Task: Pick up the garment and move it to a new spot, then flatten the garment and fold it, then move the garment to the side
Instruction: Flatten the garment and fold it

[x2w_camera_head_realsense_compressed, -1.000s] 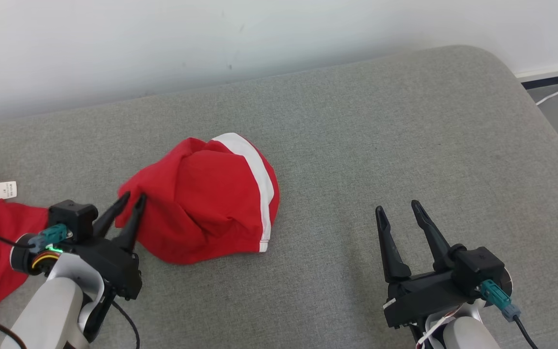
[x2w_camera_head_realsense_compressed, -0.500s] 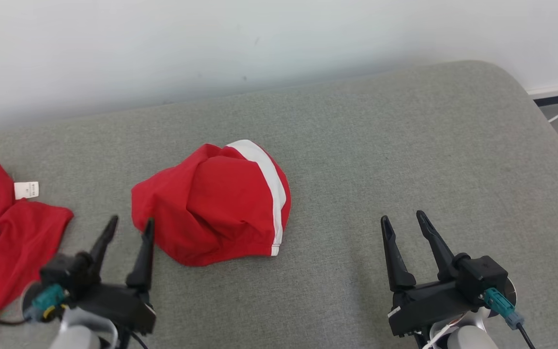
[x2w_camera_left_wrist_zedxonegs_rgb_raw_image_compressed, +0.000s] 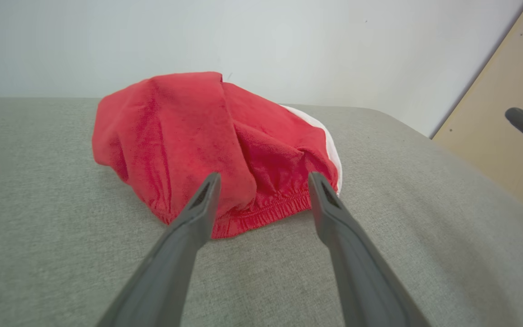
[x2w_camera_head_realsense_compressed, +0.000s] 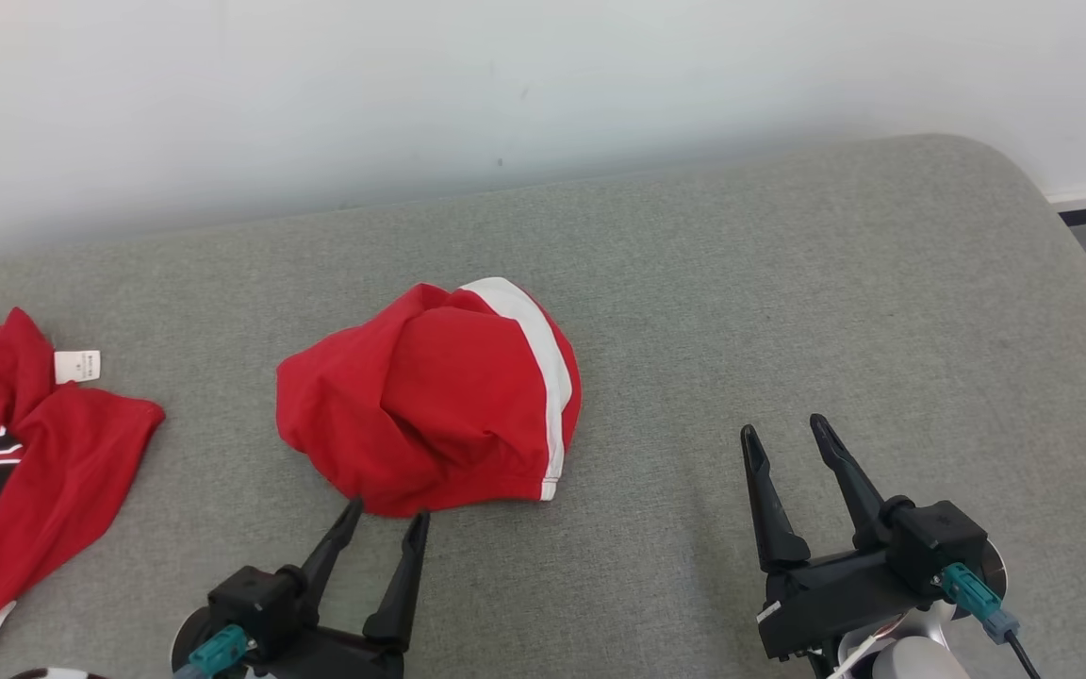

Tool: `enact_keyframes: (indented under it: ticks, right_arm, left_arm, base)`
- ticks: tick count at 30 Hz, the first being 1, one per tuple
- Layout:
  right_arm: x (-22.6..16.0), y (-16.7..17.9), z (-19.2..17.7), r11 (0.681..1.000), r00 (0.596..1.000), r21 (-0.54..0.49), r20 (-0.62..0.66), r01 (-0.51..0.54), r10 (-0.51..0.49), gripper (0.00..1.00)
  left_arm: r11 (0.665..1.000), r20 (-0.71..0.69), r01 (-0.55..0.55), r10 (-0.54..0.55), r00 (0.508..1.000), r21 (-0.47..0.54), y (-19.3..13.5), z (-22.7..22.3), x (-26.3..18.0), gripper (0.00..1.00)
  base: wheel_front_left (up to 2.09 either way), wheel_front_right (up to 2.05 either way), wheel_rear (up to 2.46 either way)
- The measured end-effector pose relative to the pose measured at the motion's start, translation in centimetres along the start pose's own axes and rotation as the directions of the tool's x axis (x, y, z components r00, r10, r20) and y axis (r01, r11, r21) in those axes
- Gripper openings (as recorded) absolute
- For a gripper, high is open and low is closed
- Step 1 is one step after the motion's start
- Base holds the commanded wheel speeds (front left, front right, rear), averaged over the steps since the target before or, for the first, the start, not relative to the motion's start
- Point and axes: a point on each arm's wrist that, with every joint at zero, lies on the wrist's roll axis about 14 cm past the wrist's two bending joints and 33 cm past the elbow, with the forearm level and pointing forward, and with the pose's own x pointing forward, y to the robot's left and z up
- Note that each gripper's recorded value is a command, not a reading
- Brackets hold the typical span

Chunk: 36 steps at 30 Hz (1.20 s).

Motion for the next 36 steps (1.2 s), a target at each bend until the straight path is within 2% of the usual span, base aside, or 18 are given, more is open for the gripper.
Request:
enact_keyframes:
  ticks: [4,14,24,32,33,34,36]
  right_arm:
    - [-0.3,-0.4,0.0,1.000,1.000,-0.006,-0.003,0.012,-0.012,1.00]
    - [-0.7,-1.8,-0.1,0.999,0.999,-0.014,-0.009,0.052,-0.052,1.00]
    - [-1.2,-3.1,-0.5,0.996,0.996,-0.020,-0.023,0.091,-0.091,1.00]
    - [-1.2,-3.3,-0.6,0.995,0.995,-0.023,-0.029,0.099,-0.100,1.00]
    - [-1.2,-3.3,-0.6,0.995,0.995,-0.024,-0.028,0.098,-0.099,1.00]
    - [-1.2,-3.3,-0.6,0.995,0.995,-0.026,-0.028,0.097,-0.098,1.00]
    - [-1.1,-3.3,-0.7,0.995,0.995,-0.025,-0.029,0.098,-0.099,1.00]
  left_arm:
    - [1.000,-0.028,0.021,-0.021,0.999,-0.003,-0.9,-1.1,0.4,1.00]
    - [0.999,-0.145,0.034,-0.028,0.989,0.035,-0.3,-4.9,1.7,1.00]
    - [0.988,-0.161,0.004,0.021,0.987,0.153,1.7,-5.6,4.0,1.00]
    - [0.982,-0.204,0.002,0.037,0.978,0.187,2.5,-6.7,5.3,1.00]
    - [0.983,-0.205,0.000,0.038,0.978,0.185,2.5,-6.7,5.5,0.42]
    - [0.984,-0.207,0.002,0.036,0.978,0.180,2.5,-6.7,5.7,0.00]
    - [0.984,-0.195,-0.006,0.041,0.980,0.175,2.6,-6.3,6.0,0.00]
  base:
    - [0.00,0.00,0.00]
    - [0.00,0.00,0.00]
    - [0.00,0.00,0.00]
    - [0.00,0.00,0.00]
    - [0.00,0.00,0.00]
    - [0.00,0.00,0.00]
    - [0.00,0.00,0.00]
